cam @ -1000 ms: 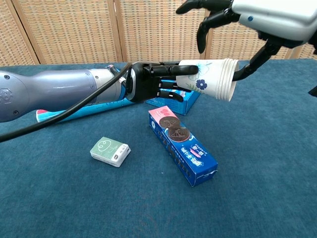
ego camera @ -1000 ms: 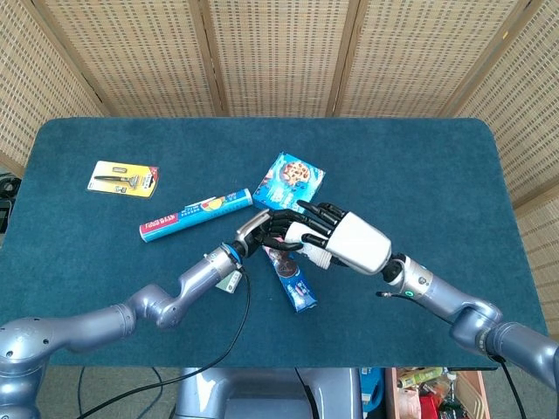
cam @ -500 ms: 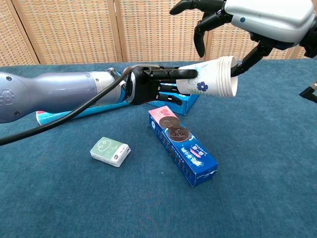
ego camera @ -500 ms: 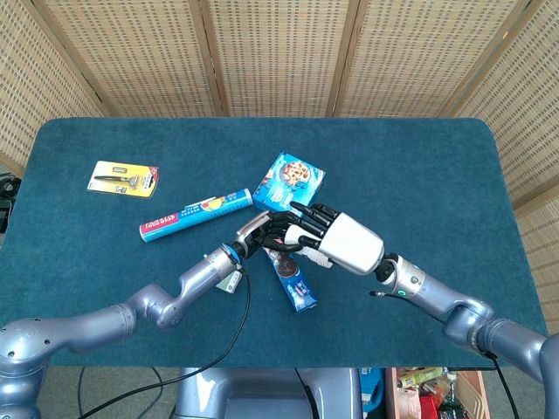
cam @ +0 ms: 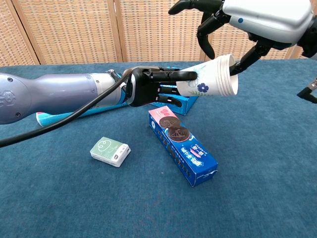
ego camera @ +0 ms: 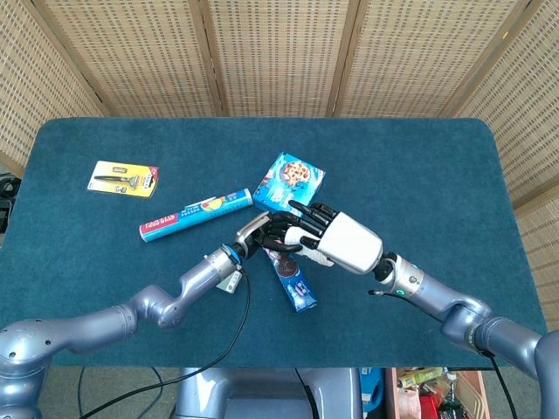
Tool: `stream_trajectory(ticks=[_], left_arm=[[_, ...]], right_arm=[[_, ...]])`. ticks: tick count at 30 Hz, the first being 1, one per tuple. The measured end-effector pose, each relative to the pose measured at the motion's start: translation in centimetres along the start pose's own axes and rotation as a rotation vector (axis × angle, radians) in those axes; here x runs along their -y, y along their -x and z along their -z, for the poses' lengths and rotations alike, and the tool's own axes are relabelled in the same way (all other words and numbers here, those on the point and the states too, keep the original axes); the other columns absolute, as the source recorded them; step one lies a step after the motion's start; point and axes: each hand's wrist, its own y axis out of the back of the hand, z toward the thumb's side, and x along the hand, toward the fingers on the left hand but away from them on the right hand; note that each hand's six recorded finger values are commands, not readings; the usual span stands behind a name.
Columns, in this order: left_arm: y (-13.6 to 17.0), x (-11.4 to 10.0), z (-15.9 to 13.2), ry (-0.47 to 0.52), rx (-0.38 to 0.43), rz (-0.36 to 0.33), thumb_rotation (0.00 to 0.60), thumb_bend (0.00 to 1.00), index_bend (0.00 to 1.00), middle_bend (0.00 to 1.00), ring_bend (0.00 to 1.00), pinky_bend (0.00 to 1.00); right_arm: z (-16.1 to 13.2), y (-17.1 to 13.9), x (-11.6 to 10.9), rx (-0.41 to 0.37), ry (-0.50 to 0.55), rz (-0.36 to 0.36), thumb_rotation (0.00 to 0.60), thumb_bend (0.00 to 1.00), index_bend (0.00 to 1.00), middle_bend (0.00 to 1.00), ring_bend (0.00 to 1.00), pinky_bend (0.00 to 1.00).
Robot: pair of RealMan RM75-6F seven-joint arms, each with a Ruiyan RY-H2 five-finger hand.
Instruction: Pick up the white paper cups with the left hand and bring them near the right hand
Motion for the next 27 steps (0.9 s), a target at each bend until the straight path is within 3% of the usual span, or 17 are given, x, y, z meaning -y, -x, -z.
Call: stream_trajectory(ticks=[11, 22, 27], left_arm=[[0.5, -0.2, 0.0, 0.018, 0.006, 0.003, 0.6, 0.13, 0.49, 0.5, 0.47, 0.54], [0.6, -0.6, 0.0, 0.01, 0.009, 0.001, 0.6, 0.13, 0.49, 0.5, 0.47, 0.54], [0.8, -1.7, 0.1, -0.024, 0.009, -0.022, 0.6, 0.13, 0.49, 0.5, 0.47, 0.54]], right_arm=[[0.2, -0.3, 0.6, -0.012, -0.064, -0.017, 0.6, 0.64, 0.71, 0.16, 0.0, 0.35], [0.3, -0.5, 0.5, -0.013, -0.081, -0.012, 0.6, 0.64, 0.75, 0.16, 0.0, 0.35], [0.9, -1.2, -0.2, -0.003, -0.093, 0.005, 0.6, 0.64, 0.75, 0.16, 0.0, 0.35]])
